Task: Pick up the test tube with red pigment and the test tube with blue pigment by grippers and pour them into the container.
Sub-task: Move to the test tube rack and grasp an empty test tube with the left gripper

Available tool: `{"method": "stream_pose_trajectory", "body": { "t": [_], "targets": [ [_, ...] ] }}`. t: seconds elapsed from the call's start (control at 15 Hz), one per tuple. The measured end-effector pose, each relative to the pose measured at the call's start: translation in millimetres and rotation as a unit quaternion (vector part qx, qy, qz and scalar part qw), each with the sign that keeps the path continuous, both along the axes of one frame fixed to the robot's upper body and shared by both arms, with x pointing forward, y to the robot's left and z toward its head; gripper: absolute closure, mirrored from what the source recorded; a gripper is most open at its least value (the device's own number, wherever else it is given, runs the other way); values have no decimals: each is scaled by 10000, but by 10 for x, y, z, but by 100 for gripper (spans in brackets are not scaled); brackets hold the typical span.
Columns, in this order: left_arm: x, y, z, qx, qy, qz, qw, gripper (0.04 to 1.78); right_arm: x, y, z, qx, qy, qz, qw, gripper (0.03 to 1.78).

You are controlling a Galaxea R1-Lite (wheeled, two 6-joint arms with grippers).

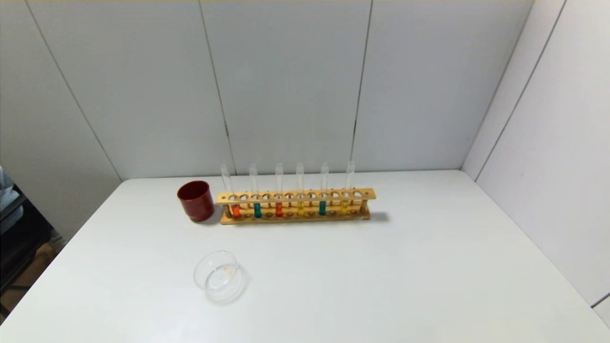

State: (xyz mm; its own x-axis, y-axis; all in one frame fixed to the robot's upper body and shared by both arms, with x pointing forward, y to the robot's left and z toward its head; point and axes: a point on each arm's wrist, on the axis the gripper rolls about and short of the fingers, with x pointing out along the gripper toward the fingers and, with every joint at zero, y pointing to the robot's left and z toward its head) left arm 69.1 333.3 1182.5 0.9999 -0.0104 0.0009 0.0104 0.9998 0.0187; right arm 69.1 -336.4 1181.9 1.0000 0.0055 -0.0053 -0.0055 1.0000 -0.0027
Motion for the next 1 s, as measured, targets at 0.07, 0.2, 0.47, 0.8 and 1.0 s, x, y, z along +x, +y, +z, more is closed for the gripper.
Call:
{"method": "stream_pose_trajectory", "body": {
  "t": [0.07, 0.2, 0.47, 0.8, 1.0],
  "targets": [
    [0, 0, 0, -12, 0, 2, 10000, 7, 0, 0, 0, 0, 2, 0, 10000, 6],
    [0, 0, 0, -3, -2, 4, 10000, 7, 0, 0, 0, 0, 2, 0, 10000, 6],
    [-41, -3, 127, 12, -126, -60, 9999, 7, 0, 0, -1, 0, 4, 0, 10000, 6],
    [-99, -9, 708, 10, -32, -273, 9996, 7, 0, 0, 0, 0, 2, 2, 10000, 6],
    [97, -17, 1142, 4, 220, -475, 9986, 7, 0, 0, 0, 0, 2, 0, 10000, 6]
  ]
}}
